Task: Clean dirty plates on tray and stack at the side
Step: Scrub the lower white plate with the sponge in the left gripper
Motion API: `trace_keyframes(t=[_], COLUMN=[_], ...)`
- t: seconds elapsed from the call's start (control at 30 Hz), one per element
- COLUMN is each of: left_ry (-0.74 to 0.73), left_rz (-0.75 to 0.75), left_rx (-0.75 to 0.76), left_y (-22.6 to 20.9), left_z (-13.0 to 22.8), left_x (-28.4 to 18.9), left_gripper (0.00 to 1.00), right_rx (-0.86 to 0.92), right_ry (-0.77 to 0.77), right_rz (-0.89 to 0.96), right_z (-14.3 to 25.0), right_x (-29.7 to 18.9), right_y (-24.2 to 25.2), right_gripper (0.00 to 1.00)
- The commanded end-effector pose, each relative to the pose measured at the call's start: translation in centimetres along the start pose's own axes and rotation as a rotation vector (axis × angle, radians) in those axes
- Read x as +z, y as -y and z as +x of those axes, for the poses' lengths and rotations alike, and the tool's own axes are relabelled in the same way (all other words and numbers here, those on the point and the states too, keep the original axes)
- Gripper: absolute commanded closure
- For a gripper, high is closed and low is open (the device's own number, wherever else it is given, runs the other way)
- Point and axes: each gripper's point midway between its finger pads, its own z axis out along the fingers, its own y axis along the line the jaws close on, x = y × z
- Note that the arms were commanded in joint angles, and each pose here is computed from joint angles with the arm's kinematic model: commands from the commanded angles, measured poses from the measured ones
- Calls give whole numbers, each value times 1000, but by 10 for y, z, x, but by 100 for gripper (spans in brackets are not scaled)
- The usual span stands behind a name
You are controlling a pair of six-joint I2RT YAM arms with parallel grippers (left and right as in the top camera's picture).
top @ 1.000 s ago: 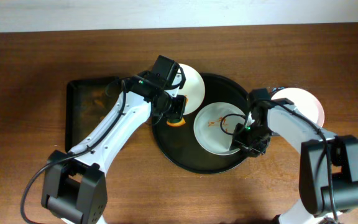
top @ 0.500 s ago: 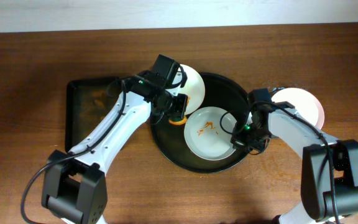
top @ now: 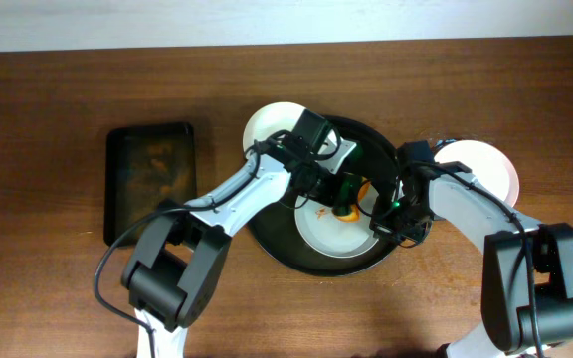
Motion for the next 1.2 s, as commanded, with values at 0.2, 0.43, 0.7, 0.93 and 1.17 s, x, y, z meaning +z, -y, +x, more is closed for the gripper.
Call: trace_keyframes(t=[0.2,0.43,0.7,0.93,1.17], left_ry=[-32,-71,-28,13,-221], left_rz=[1,0,-223,-265,-287], left_rx=[-9,-47,-84,-173,-309], left_y=[-8,-12,-68,-110,-105], left_z=[10,22,15,8,70], left_x=[35,55,44,16,9], left_gripper=[100,100,100,100,100], right_rx=[-6,-4,-7,-10,-10], right_ry=[-20,-24,-32,-32,-31], right_rz=[148,150,154,155,158], right_z=[8,9,11,11,11], right_x=[12,12,12,12,12], right_y=[31,32,33,33,33], right_gripper=[96,96,96,96,96])
